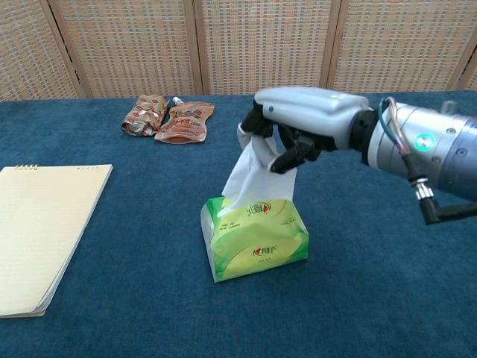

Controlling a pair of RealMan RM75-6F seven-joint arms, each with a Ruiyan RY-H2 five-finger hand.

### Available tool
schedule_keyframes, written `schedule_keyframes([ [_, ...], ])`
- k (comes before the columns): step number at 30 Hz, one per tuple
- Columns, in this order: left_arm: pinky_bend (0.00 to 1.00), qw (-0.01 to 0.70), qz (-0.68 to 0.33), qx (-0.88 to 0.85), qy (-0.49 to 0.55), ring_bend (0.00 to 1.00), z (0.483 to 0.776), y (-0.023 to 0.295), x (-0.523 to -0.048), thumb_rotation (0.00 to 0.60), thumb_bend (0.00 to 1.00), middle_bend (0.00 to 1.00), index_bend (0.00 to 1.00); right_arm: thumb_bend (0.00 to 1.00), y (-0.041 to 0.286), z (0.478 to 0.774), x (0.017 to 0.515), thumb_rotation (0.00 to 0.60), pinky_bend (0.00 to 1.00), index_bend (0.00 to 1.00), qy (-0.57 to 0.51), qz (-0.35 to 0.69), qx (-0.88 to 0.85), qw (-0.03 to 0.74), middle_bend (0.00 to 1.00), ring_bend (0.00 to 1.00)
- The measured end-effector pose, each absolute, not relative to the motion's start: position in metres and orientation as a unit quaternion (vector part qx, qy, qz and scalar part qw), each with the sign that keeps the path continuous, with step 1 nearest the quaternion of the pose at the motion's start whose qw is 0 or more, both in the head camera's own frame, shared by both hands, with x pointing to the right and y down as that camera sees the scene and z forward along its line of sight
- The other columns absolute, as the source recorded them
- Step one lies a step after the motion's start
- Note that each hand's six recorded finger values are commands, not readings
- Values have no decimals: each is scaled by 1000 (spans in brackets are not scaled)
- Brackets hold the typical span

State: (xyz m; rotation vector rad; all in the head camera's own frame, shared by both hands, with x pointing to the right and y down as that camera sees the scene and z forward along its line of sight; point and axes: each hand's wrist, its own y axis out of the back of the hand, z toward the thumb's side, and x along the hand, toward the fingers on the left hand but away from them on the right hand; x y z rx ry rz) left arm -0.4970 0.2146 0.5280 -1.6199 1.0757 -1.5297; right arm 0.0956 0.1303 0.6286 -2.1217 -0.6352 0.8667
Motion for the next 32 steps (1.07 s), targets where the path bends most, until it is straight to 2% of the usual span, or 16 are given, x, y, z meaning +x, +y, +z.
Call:
schedule_keyframes([
  [7, 0, 322, -582, -621, 414, 0, 527, 214, -500, 600, 8, 0, 0, 827, 81, 579, 107, 600, 610, 659, -386, 269, -816, 336, 628, 523],
  [12, 0, 317, -582, -620, 419, 0, 526, 211, -503, 600, 8, 0, 0, 827, 44, 571, 122, 600, 612, 659, -456, 270, -799, 284, 628, 523],
  [18, 0, 308, -590, -622, 413, 0, 533, 207, -504, 600, 8, 0, 0, 832, 3, 593, 152, 600, 612, 659, -530, 312, -770, 170, 628, 523],
  [23, 0, 302, -594, -622, 411, 0, 537, 203, -503, 600, 10, 0, 0, 852, -20, 628, 177, 600, 612, 659, -578, 352, -733, 68, 628, 523],
  [32, 0, 295, -600, -621, 409, 0, 540, 199, -502, 600, 10, 0, 0, 852, -20, 690, 178, 600, 612, 659, -589, 374, -714, -57, 628, 523],
])
